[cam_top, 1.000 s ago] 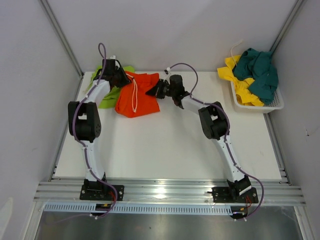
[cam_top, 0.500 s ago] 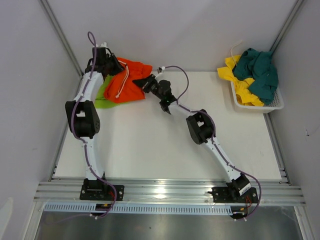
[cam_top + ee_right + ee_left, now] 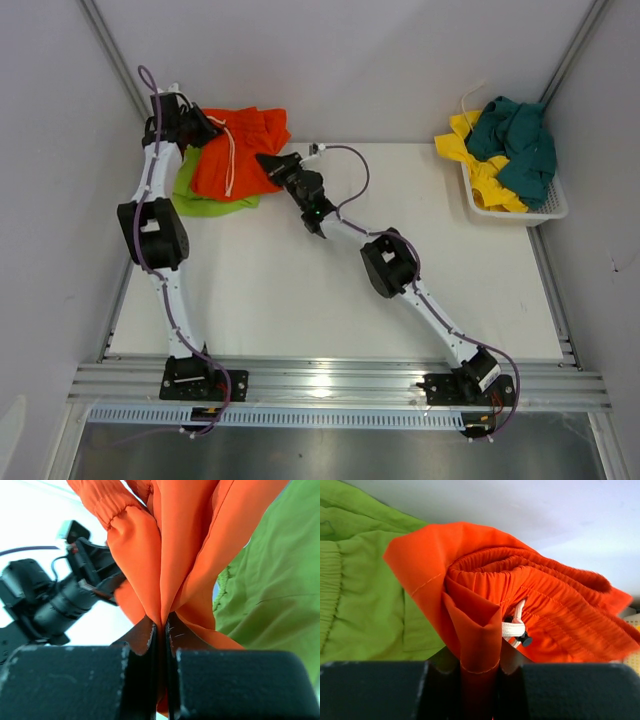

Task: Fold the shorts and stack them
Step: Neatly place the folded shorts to the corner

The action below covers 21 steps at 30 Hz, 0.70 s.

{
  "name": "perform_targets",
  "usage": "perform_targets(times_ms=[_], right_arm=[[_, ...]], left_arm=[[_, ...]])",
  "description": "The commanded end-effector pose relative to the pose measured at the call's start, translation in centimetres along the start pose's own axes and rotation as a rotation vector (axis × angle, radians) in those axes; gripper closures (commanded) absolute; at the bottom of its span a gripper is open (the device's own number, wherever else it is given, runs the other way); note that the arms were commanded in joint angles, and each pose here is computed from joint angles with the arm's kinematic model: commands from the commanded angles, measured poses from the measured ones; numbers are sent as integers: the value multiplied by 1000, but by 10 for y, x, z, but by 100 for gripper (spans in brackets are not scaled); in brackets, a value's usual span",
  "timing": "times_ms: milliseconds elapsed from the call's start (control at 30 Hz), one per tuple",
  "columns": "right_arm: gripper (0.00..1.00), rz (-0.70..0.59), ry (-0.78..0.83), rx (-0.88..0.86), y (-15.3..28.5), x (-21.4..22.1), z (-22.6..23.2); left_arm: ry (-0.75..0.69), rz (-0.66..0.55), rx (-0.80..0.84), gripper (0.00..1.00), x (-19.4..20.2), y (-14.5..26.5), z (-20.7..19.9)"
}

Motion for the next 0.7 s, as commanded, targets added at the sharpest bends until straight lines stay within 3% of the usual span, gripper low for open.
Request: perform_targets(times_ms=[0, 67, 133, 167, 233, 267, 467, 600, 667], right_arm=[[100, -153, -63, -92, -7, -7, 17], [99, -185, -97, -85, -7, -9, 12], [89, -188, -99, -76, -5, -6, 4], [74, -188, -99, -83, -7, -6, 7], [54, -193, -85, -79, -7, -7, 4], [34, -197, -78, -72, -7, -7, 3], [20, -156, -25, -63, -10, -16, 11], [18, -141, -4, -33, -2, -22, 4], [17, -123, 9, -36, -2, -22, 8]], left_arm=[[5, -105, 10, 100, -30, 2, 9], [11, -115, 12, 100, -30, -5, 15], [11, -135, 13, 100, -35, -7, 18], [12, -133, 11, 100, -34, -9, 21], [-1, -151, 7, 100, -39, -12, 24], [-7, -158, 3, 100, -40, -12, 28], [5, -234, -16, 100, -47, -22, 52], [-7, -245, -24, 99, -51, -29, 60], [-23, -248, -26, 91, -51, -29, 62]])
Point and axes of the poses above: each gripper's point midway between its finger pads, its own y axis back along the fingers, its own z axis along the line the jaws close on, x = y × z, the point moved 6 cm from there along y, back along the fingers, and after that the axes turned 15 degrees about -y, right-handed, at the moved point
